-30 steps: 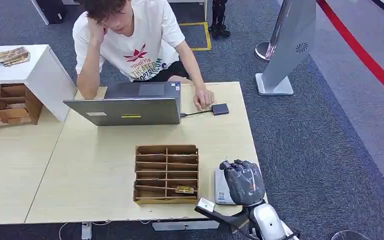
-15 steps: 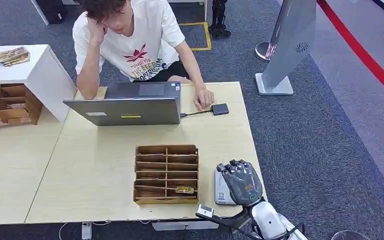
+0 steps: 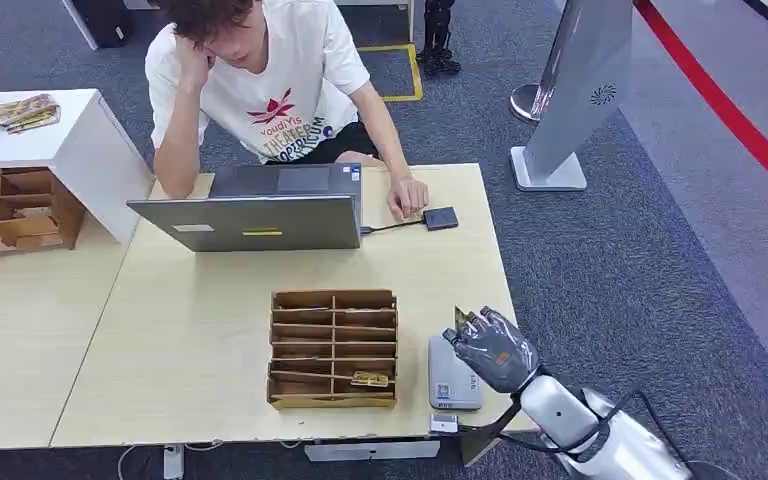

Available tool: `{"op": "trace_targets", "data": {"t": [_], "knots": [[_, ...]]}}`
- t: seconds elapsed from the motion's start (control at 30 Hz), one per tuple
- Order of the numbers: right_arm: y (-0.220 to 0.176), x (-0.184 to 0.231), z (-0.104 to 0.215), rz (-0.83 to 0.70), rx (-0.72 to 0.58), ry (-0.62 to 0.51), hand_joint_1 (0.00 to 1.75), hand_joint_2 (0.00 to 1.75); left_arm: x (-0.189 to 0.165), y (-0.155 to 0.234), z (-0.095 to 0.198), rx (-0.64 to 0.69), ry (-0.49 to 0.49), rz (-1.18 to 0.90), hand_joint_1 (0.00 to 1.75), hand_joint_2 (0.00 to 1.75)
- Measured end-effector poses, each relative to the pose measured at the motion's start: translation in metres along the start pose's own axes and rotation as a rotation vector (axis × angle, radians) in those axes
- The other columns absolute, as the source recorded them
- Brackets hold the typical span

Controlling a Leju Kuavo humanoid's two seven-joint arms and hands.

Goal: Pass the card to the sensor for recognition and then transmit it.

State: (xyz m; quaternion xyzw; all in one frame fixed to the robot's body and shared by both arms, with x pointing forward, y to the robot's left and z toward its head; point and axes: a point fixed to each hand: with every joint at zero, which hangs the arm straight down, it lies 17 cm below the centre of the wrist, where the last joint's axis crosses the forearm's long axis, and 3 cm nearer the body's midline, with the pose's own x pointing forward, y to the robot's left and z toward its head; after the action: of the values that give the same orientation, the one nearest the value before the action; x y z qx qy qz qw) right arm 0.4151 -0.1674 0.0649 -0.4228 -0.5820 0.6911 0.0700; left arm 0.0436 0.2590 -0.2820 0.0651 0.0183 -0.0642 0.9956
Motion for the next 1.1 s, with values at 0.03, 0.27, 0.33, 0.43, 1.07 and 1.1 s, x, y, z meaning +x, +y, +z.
{"op": "trace_targets", "data": {"t": [0.03,0.27,0.33,0.43,1.07,1.1], "knots": [[0.002,-0.004,0.001,0.016,0.009,-0.015,1.75,1.75,0.0,0.0,0.0,0.0,0.0,-0.003,0.0,0.0],[0.007,-0.017,0.004,0.067,0.043,-0.058,1.75,1.75,0.0,0.001,0.0,0.002,-0.001,-0.007,0.0,0.0],[0.01,-0.02,0.004,0.073,0.06,-0.075,1.75,1.75,0.0,0.001,0.0,0.002,-0.003,-0.008,0.0,0.0],[0.013,-0.027,0.003,0.09,0.093,-0.103,1.75,1.75,0.0,0.001,0.0,-0.001,-0.005,-0.012,0.0,0.0],[0.013,-0.027,-0.001,0.097,0.135,-0.18,1.75,1.75,0.001,-0.001,0.0,-0.009,-0.007,-0.008,0.0,0.0],[0.011,-0.024,-0.001,0.093,0.131,-0.188,1.75,1.75,0.001,-0.001,0.0,-0.009,-0.007,-0.007,0.0,0.0]]}}
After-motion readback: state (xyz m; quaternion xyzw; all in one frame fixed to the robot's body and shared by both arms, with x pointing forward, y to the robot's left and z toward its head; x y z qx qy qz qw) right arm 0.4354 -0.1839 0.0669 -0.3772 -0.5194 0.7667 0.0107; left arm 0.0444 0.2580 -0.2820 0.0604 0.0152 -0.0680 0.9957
